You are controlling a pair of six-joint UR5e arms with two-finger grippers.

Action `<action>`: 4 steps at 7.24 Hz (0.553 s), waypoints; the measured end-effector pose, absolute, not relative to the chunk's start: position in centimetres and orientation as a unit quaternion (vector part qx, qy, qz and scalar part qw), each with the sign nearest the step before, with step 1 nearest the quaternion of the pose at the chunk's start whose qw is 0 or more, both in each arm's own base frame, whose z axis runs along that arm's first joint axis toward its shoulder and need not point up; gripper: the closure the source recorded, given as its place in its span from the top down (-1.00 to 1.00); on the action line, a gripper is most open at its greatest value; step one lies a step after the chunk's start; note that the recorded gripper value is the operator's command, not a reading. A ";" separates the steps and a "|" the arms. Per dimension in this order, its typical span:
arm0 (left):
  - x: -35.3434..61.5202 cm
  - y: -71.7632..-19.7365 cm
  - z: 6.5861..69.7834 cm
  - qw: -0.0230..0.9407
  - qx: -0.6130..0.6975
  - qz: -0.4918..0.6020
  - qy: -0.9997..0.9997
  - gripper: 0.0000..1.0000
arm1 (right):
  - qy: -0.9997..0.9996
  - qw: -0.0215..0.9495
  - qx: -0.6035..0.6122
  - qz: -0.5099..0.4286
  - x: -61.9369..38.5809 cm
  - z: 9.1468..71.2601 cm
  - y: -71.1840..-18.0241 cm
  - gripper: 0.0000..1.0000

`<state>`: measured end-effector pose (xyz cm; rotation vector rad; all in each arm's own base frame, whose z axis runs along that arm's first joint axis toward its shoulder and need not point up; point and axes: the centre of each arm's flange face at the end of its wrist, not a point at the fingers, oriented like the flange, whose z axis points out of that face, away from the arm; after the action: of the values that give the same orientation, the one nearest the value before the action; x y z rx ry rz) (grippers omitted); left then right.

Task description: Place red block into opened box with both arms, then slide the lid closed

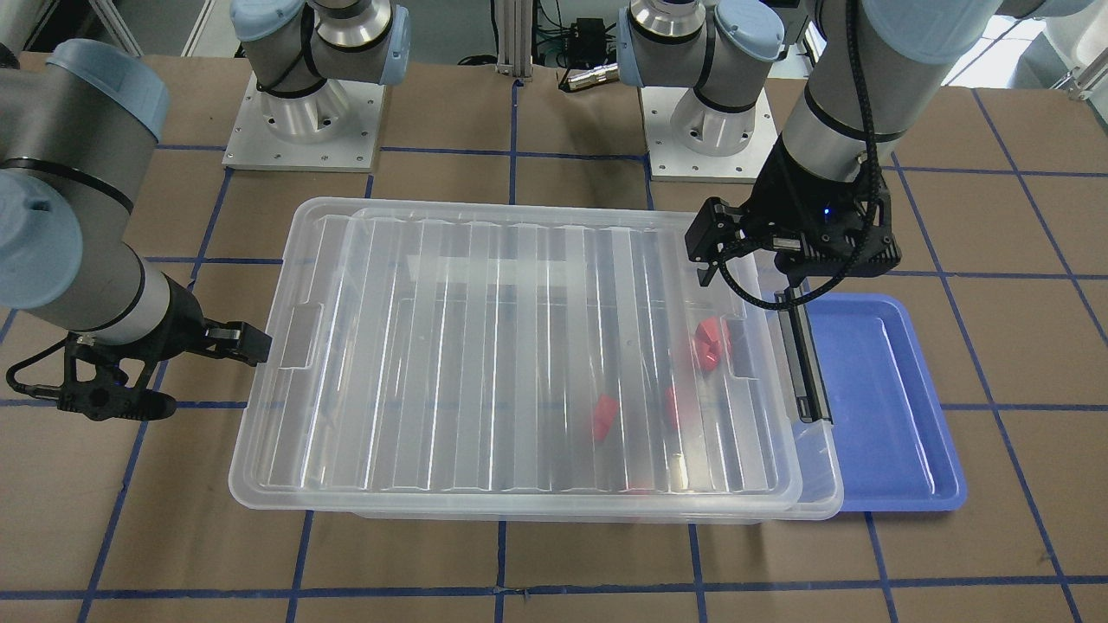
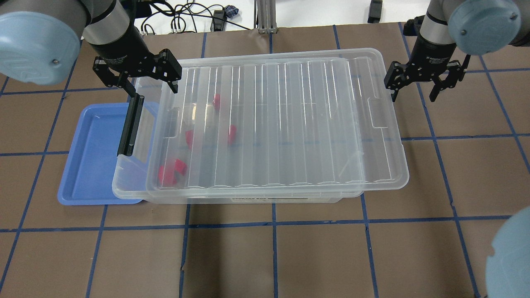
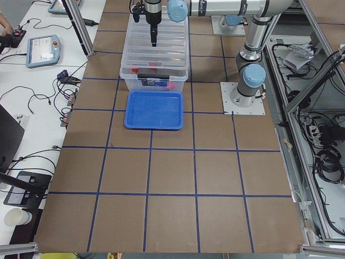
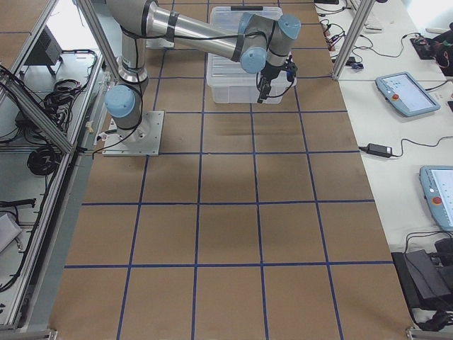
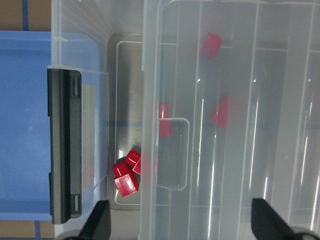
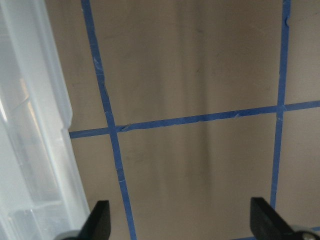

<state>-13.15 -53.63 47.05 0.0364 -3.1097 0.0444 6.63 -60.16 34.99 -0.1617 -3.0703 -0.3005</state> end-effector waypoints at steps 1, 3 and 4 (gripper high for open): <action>-13.1 -53.5 47.1 0.015 0.011 0.012 -1.000 1.00 | -0.994 0.027 -0.050 -0.097 7.2 35.0 -60.1 1.00; -13.1 -53.4 47.0 0.015 0.011 0.010 -1.000 1.00 | -0.994 0.027 -0.048 -0.097 7.7 34.9 -60.0 1.00; -13.1 -53.3 46.9 0.015 0.011 0.008 -1.000 1.00 | -0.994 0.025 -0.048 -0.097 7.8 34.9 -60.0 1.00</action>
<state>-13.07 -53.29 46.91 0.0343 -3.1112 0.0250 7.83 -60.04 34.95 -0.1481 -3.0732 -0.3005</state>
